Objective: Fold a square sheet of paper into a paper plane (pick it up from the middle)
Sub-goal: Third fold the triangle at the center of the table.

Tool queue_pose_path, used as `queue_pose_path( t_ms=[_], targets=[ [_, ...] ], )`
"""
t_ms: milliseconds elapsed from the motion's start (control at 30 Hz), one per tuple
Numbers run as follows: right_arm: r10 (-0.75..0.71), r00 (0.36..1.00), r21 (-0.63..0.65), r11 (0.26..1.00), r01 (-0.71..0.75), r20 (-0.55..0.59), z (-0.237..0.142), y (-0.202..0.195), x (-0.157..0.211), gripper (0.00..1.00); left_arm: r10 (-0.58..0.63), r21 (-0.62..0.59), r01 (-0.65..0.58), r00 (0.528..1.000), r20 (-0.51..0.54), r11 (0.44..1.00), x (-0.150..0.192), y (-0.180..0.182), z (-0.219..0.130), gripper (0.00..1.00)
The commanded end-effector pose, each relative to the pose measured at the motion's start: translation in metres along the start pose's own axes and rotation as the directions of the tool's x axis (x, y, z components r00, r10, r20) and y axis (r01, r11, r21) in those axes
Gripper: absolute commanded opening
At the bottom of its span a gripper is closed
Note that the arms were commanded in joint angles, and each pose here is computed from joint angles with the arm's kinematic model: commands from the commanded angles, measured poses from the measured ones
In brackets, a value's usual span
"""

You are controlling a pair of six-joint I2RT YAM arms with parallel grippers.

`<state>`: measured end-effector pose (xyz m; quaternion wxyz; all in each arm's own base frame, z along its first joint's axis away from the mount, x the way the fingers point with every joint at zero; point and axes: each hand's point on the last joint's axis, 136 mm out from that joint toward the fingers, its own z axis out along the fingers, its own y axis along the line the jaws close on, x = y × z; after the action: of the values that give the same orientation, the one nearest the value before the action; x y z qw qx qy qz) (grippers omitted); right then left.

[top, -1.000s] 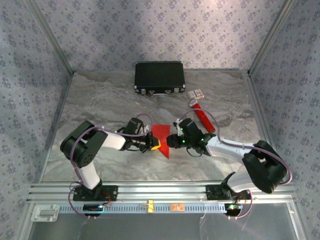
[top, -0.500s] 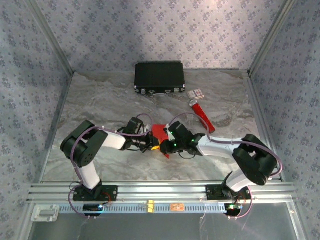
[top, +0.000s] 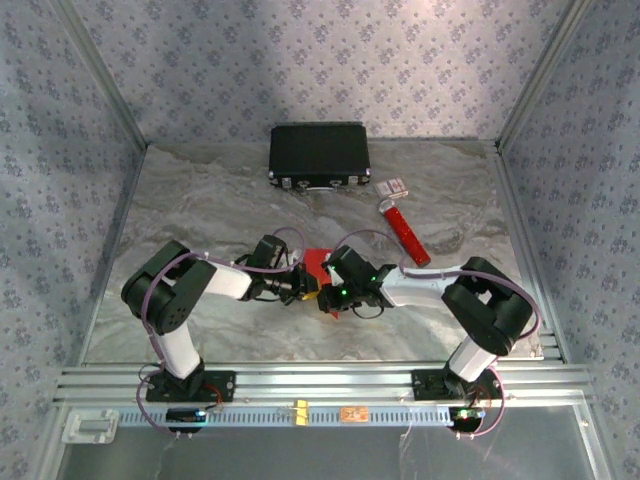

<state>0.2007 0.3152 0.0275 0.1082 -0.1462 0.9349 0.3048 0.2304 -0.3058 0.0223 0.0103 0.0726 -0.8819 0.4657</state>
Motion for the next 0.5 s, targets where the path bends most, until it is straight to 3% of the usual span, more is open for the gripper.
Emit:
queue_pose_path(
  t_ms=[0, 467],
  targets=[
    [0.014, 1.000, 0.035, 0.999, -0.013, -0.020, -0.002, -0.006, 0.007, 0.07, -0.051, -0.106, 0.049, 0.999, -0.016, 0.993, 0.008, 0.032, 0.006, 0.00],
    [0.043, 0.999, 0.044, 0.998, -0.042, -0.032, -0.003, -0.017, 0.024, 0.09, -0.058, -0.119, 0.056, 0.998, -0.014, 0.991, 0.007, 0.036, 0.006, 0.00]
  ],
)
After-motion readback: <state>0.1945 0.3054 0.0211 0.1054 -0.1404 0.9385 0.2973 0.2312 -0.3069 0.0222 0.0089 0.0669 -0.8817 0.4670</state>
